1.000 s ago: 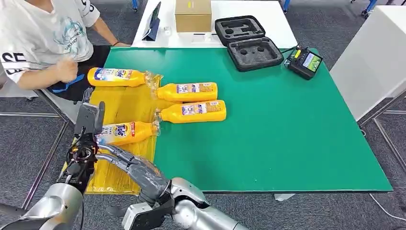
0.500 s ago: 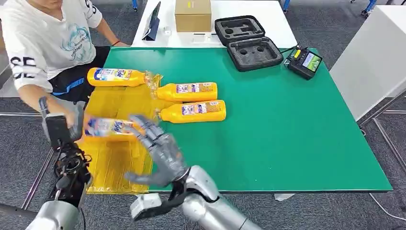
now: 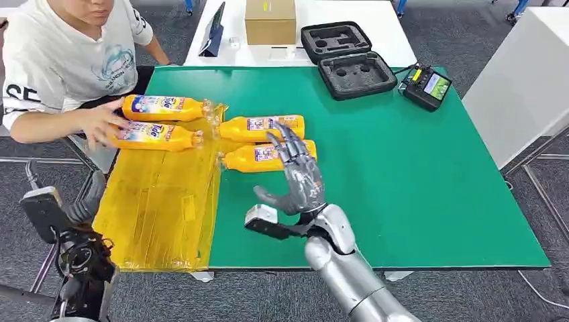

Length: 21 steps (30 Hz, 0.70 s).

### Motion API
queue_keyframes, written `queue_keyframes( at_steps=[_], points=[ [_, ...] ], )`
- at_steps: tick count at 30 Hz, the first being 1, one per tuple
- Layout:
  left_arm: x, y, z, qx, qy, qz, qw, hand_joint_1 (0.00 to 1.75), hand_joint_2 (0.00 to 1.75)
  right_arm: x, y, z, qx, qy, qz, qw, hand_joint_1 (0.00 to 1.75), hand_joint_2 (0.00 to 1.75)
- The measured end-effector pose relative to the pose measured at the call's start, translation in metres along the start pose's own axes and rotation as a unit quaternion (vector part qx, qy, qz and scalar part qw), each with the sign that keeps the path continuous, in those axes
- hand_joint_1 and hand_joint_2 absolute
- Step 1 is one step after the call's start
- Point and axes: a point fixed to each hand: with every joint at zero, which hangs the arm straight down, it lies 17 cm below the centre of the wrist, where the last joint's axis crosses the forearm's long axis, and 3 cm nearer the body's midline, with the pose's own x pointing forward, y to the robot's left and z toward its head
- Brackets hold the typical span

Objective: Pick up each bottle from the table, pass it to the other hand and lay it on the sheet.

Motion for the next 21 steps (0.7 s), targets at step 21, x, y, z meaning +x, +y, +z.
queue_keyframes(
  at_steps=[21],
  points=[
    [-0.014, 0.018, 0.032, -0.004, 0.03, 0.005, 1.0, 0.0, 1.75, -0.042, 0.014, 0.019, 0.031, 0.061, 0.006, 0.998, 0.0, 1.75]
  ],
)
